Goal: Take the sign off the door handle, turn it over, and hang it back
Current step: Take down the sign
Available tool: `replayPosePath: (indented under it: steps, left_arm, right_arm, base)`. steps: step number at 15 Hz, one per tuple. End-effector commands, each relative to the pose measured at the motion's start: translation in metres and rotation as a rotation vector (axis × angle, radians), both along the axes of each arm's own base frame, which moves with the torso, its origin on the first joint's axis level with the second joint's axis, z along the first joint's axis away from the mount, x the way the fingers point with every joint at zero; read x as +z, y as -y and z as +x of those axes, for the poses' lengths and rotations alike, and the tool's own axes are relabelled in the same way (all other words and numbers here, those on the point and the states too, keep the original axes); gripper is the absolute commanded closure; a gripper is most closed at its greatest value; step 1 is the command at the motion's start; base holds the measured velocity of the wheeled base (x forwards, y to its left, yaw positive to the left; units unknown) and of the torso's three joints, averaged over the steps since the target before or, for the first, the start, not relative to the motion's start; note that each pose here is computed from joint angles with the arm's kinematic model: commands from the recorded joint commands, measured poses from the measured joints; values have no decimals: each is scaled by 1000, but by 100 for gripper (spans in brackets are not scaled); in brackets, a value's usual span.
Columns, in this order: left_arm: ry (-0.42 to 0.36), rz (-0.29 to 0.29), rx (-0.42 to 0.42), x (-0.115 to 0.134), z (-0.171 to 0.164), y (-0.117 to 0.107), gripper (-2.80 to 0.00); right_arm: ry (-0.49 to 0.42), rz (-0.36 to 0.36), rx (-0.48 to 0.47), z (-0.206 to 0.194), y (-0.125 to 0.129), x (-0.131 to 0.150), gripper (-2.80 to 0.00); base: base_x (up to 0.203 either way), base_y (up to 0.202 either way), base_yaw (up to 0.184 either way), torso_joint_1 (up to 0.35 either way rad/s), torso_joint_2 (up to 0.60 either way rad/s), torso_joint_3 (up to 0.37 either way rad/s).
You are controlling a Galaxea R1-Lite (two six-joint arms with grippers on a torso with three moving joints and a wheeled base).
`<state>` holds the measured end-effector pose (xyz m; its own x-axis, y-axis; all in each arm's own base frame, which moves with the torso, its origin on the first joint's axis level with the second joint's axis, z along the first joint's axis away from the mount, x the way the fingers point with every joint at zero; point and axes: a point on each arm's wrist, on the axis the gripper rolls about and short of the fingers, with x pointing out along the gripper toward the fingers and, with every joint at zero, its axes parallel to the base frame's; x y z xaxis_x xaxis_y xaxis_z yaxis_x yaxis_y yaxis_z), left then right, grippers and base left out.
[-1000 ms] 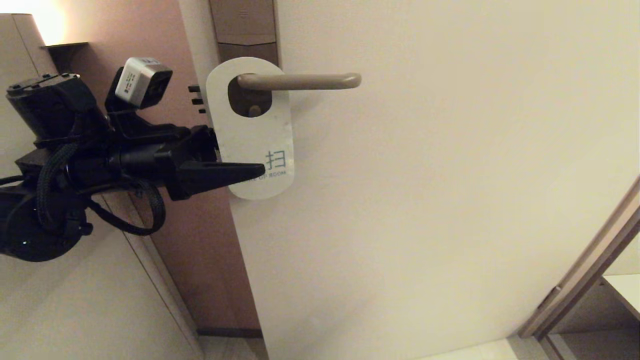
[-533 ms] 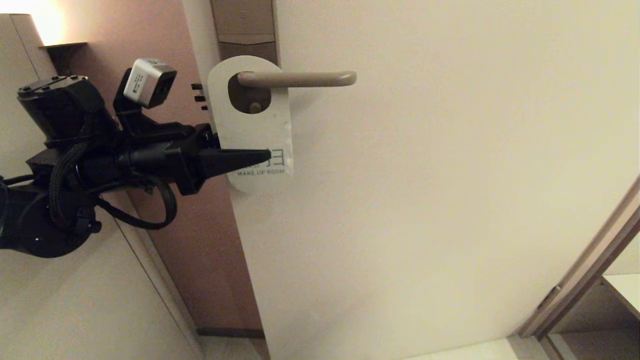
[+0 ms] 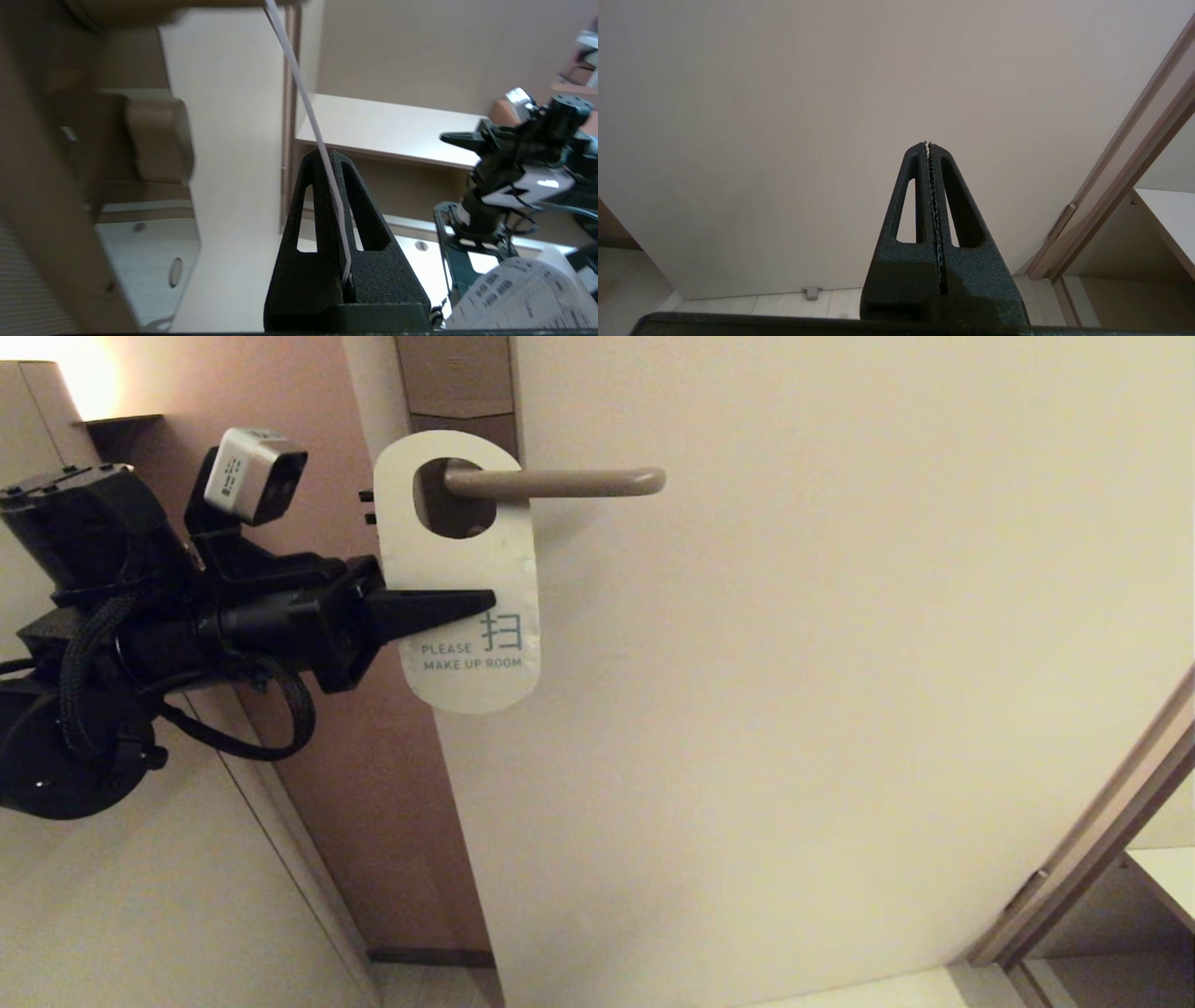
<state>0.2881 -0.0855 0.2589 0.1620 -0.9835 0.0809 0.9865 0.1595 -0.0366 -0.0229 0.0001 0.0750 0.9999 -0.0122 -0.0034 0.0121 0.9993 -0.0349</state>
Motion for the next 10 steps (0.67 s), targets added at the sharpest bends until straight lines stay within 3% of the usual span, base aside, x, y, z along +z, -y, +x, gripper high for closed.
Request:
replayPosePath:
  steps: [1, 7, 10]
  left_arm:
    - [22, -9, 11, 7, -6, -1, 0]
    - [-35, -29, 135, 12, -20, 13, 0]
    - [-14, 19, 219, 7, -26, 24, 0]
  right_arm:
    - [-1, 0, 0, 0, 0, 0, 0]
    - [-1, 0, 0, 0, 0, 0, 0]
    - [-1, 0, -1, 0, 0, 0, 0]
  base:
    - [0, 0, 0, 0, 0, 0]
    - [0, 0, 0, 0, 0, 0]
    - [0, 0, 0, 0, 0, 0]
